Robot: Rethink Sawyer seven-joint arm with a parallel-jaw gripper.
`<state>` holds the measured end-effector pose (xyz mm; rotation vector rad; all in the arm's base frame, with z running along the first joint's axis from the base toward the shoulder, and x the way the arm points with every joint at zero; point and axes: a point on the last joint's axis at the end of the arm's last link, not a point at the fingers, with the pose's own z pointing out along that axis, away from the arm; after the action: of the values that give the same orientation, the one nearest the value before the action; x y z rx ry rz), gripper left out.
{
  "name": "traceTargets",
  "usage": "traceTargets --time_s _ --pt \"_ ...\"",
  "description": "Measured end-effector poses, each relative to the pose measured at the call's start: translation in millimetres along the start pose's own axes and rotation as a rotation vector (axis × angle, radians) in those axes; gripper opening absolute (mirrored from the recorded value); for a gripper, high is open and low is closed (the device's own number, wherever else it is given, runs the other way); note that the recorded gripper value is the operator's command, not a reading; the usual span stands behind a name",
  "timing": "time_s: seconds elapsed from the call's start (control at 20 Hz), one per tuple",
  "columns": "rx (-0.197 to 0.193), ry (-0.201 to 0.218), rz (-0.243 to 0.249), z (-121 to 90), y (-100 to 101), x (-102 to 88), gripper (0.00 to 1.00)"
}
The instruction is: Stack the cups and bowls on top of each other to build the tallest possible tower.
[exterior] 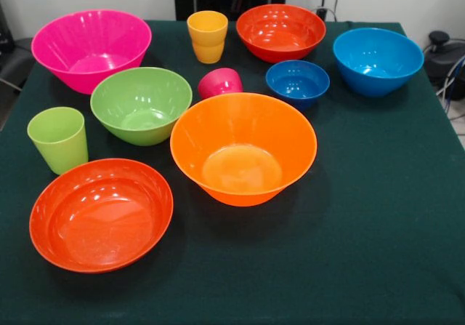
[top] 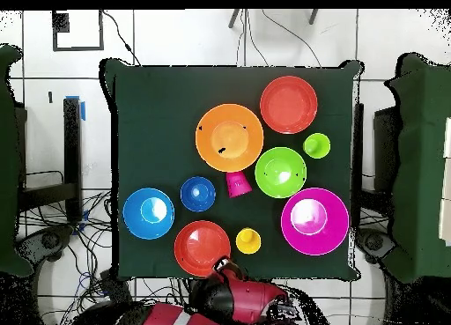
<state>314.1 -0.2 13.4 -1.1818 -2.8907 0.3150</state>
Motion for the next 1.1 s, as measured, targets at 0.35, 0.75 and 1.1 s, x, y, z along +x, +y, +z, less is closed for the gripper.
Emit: traceTargets --time_s 0.35,0.75,1.1 --pt "0.011 0.027 -0.028 10 -2 8.8 1.00" --pt "0.025 0.049 -0.050 21 -5 15.1 1.00" --pt "0.033 0.066 -0.064 29 -6 19.8 1.00"
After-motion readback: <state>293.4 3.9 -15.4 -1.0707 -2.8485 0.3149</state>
